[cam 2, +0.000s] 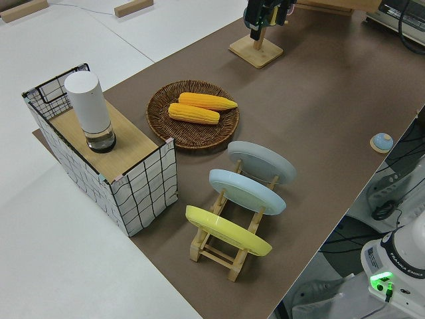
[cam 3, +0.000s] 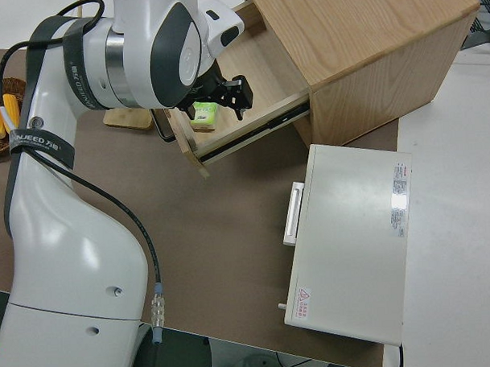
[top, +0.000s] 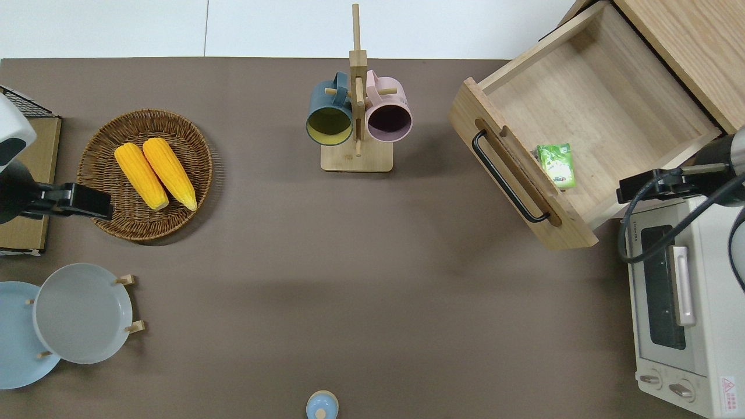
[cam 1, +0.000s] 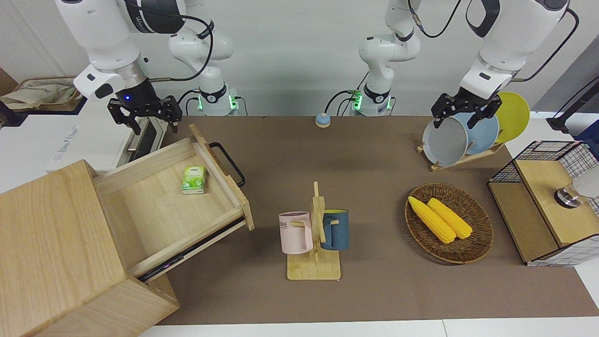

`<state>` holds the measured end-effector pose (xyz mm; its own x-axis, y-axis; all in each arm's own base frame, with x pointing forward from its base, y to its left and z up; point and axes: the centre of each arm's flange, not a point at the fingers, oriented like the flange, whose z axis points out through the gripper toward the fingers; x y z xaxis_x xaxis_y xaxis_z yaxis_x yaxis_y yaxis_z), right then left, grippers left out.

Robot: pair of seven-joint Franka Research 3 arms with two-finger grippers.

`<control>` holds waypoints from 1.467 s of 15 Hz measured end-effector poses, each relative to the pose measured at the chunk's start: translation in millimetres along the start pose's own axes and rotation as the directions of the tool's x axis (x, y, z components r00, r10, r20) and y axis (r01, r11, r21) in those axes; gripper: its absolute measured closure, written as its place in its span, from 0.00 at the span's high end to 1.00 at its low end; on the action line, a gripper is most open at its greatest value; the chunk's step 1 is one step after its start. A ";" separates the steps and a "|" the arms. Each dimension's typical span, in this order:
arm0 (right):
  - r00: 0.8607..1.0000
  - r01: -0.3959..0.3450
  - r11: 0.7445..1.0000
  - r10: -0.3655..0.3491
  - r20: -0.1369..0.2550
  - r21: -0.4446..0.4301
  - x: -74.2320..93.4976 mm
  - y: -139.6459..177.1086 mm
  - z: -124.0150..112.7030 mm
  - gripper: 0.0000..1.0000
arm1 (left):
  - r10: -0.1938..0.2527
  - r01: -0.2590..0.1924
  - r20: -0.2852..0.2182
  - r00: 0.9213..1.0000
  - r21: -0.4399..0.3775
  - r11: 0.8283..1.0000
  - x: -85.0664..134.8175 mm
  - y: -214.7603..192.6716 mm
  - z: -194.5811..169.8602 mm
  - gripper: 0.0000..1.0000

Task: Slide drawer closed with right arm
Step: 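Move the right gripper toward the front of the open wooden drawer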

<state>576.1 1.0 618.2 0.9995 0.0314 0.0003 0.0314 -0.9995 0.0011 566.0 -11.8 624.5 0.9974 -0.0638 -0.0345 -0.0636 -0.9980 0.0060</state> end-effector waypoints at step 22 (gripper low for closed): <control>0.999 0.037 0.999 -0.037 0.008 -0.008 11.5 -21.0 7.5 0.44 | 0.000 0.000 0.000 1.000 0.000 1.000 0.0 0.0 0.0 1.00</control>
<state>586.9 22.3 610.8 0.9976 0.0681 -0.0077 0.0682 -0.9976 0.0095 566.0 -11.8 624.5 0.9974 -0.0638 -0.0345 -0.0636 -0.9980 0.0060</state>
